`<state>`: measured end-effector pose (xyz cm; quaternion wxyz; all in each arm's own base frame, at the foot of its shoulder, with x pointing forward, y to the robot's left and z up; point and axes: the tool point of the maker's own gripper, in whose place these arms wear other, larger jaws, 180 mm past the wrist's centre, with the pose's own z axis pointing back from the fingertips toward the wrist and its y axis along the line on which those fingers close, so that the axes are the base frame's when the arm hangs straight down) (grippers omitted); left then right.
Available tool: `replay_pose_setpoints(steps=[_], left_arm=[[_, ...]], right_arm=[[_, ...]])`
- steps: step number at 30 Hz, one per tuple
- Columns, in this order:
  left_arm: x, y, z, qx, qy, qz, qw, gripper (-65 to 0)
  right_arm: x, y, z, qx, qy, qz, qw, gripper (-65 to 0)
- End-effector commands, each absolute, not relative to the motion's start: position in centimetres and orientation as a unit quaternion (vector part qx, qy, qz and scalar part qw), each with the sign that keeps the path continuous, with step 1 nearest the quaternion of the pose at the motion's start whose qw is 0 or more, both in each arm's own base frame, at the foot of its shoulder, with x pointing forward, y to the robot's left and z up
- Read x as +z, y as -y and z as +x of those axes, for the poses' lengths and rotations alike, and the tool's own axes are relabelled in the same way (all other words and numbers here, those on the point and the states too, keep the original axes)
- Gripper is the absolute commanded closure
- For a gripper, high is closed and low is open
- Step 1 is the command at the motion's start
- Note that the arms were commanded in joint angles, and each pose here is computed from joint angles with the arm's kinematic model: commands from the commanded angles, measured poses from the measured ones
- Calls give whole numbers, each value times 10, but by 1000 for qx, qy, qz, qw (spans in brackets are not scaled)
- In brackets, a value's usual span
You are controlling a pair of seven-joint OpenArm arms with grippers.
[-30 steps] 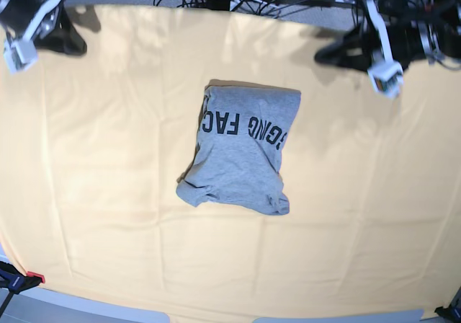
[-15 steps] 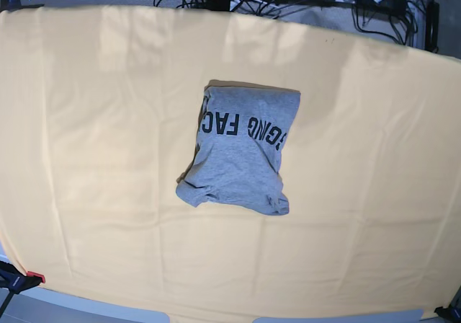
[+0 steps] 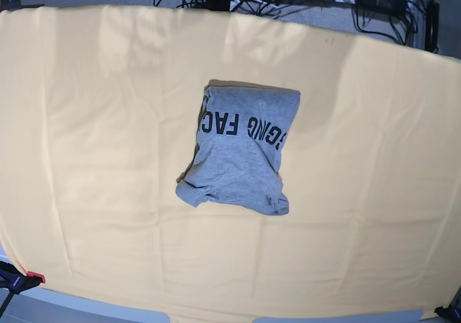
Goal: Layout the t-shirt on the table in an organized manner, then fold the t-shirt properly
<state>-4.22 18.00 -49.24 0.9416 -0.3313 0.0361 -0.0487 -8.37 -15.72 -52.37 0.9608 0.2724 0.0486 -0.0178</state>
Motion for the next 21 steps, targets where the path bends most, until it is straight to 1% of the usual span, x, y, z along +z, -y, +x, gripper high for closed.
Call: replay_pose_setpoints(steps=[1, 4, 6, 8, 11, 13, 15, 18, 21], left_arm=[[-503, -185, -37, -44, -29, -320, 946, 0], [-542, -198, -26, -48, -16, -279, 959, 0], [-563, -202, -15, -55, 4, -260, 964, 0], [-579, -198, 0, -65, 37, -249, 965, 0], [-594, -175, 28, -91, 104, -254, 957, 0], [-608, -168, 44, -103, 141, -216, 961, 0], [-618, -150, 47, -115, 143, -202, 962, 0], [-624, -112, 38, -128, 129, -212, 960, 0], [-631, -99, 33, -129, 116, -189, 966, 0]], right_arm=[[-531, 162, -88, -10, -52, 264, 963, 0], [-561, 159, -78, 16, -38, 248, 968, 0], [-577, 155, -68, 36, -21, 244, 969, 0], [-589, 147, -55, 54, 0, 246, 968, 0], [-608, 143, -36, 66, 13, 217, 974, 0], [-618, 135, -26, 85, 8, 198, 976, 0], [-622, 123, -20, 106, 1, 191, 976, 0], [-626, 102, -19, 119, -2, 188, 975, 0], [-629, 88, -20, 129, -3, 170, 977, 0]])
